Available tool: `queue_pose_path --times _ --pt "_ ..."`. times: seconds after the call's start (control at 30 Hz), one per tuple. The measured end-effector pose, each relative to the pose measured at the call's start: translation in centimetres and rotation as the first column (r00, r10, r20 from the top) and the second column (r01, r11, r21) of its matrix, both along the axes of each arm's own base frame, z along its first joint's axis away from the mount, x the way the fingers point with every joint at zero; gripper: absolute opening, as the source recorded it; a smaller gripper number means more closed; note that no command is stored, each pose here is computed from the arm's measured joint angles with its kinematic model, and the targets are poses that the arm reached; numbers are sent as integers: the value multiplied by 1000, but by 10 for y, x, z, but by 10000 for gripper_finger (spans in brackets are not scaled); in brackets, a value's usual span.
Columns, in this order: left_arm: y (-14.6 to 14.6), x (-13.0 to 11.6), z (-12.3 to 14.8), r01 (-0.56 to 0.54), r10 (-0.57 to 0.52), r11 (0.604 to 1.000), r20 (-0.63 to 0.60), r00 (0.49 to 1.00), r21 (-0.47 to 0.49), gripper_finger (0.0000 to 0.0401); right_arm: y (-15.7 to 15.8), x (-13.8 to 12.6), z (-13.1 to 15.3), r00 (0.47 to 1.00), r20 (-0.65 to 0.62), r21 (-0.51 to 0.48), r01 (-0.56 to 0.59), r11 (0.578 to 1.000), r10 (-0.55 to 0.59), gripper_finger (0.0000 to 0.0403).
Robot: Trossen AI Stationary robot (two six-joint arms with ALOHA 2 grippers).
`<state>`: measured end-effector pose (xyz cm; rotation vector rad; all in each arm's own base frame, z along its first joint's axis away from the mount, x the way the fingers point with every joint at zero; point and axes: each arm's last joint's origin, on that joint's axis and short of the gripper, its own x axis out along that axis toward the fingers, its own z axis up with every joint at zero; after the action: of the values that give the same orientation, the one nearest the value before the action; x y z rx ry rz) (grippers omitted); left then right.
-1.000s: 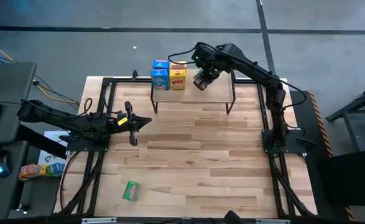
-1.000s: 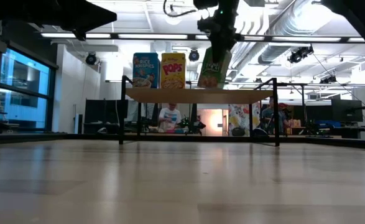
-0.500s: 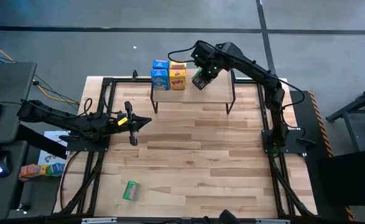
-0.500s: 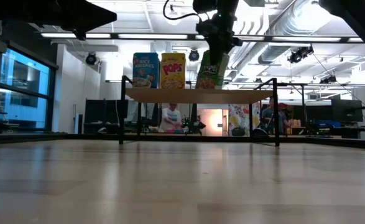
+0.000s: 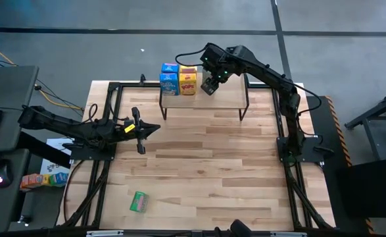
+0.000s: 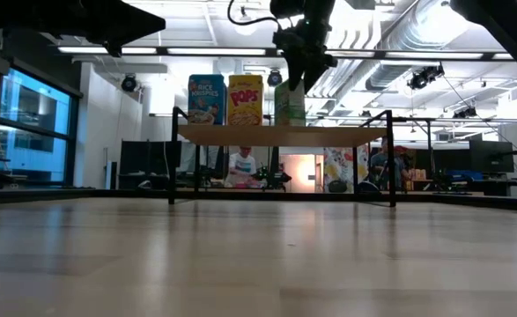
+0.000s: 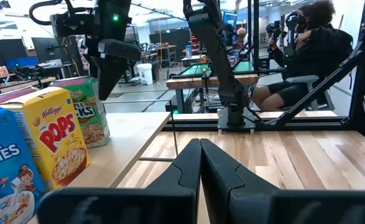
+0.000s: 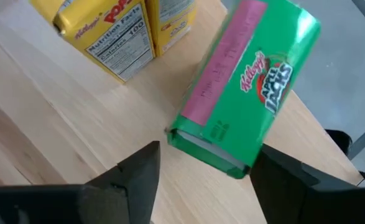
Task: Stack cereal on shelf
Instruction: Put the right green cereal box on the shelf
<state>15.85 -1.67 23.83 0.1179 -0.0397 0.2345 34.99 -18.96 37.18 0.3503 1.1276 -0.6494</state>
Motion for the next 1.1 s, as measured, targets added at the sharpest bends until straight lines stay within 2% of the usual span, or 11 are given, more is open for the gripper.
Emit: queue_pose_path --times 0.33,0.57,0.83,0.97,1.1 --pt "0 0 0 0 0 1000 -2 1000 0 0 1 -3 0 998 -44 -10 -55 998 55 220" --pt "0 0 0 -1 1 1000 -8 1000 24 0 9 -18 14 995 -85 3 -50 999 50 220" --pt "0 0 0 -2 3 1000 -9 1000 26 0 24 -29 32 997 -48 -27 -59 998 58 220" --pt "0 0 0 -3 4 1000 -9 1000 26 0 34 -21 26 994 -75 -31 -88 996 85 211" --pt "0 0 -2 -3 4 1000 -22 1000 28 0 45 -14 3 977 -164 6 -136 991 135 176"
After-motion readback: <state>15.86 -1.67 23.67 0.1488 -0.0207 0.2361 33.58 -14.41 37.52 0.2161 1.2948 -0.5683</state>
